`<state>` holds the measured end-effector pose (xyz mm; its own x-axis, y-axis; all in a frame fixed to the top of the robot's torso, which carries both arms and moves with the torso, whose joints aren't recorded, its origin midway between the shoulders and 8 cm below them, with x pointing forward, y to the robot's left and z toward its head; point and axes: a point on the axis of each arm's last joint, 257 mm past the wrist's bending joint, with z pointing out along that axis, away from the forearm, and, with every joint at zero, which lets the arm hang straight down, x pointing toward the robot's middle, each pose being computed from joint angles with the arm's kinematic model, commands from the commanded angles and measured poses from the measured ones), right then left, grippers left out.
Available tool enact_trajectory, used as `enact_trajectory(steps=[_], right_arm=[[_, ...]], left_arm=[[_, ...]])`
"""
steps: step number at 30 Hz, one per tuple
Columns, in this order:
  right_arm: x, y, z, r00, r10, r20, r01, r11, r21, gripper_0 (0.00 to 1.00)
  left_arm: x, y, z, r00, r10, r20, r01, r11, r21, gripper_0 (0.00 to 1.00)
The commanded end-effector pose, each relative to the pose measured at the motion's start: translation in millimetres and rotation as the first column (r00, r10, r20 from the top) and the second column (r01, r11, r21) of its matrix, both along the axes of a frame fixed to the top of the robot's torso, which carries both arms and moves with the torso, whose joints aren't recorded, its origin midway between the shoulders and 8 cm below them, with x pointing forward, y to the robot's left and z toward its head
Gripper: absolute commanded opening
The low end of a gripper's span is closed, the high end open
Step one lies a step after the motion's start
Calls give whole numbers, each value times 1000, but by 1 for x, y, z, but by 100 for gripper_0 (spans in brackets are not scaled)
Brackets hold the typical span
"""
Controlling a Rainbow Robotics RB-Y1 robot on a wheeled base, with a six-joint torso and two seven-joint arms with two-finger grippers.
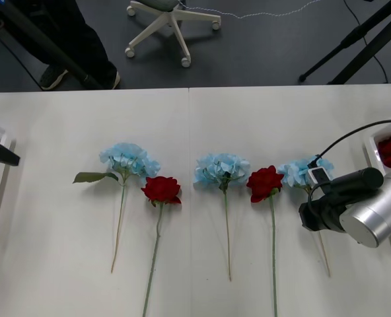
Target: Put the red flowers into the right box and the blue flowers into the left box
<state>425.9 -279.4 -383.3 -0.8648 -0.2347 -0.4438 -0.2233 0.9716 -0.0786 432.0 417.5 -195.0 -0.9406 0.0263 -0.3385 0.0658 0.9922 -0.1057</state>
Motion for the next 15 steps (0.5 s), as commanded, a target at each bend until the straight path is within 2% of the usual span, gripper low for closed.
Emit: enact_trajectory(steps=[1,7,15], right_arm=[[12,14,9,1000,1,27,-1,1000,26,0],[16,11,16,1000,-7,29,6,999,33,0],[22,21,81,1000,21,20,-24,990,138,0]], left_arm=[[3,-49,23,999,30,16,-29,999,-44,100],[-1,-117,-2,999,-30,18,31,998,-47,100],[-3,-179,-44,994,-112,-1,112,994,-16,100]])
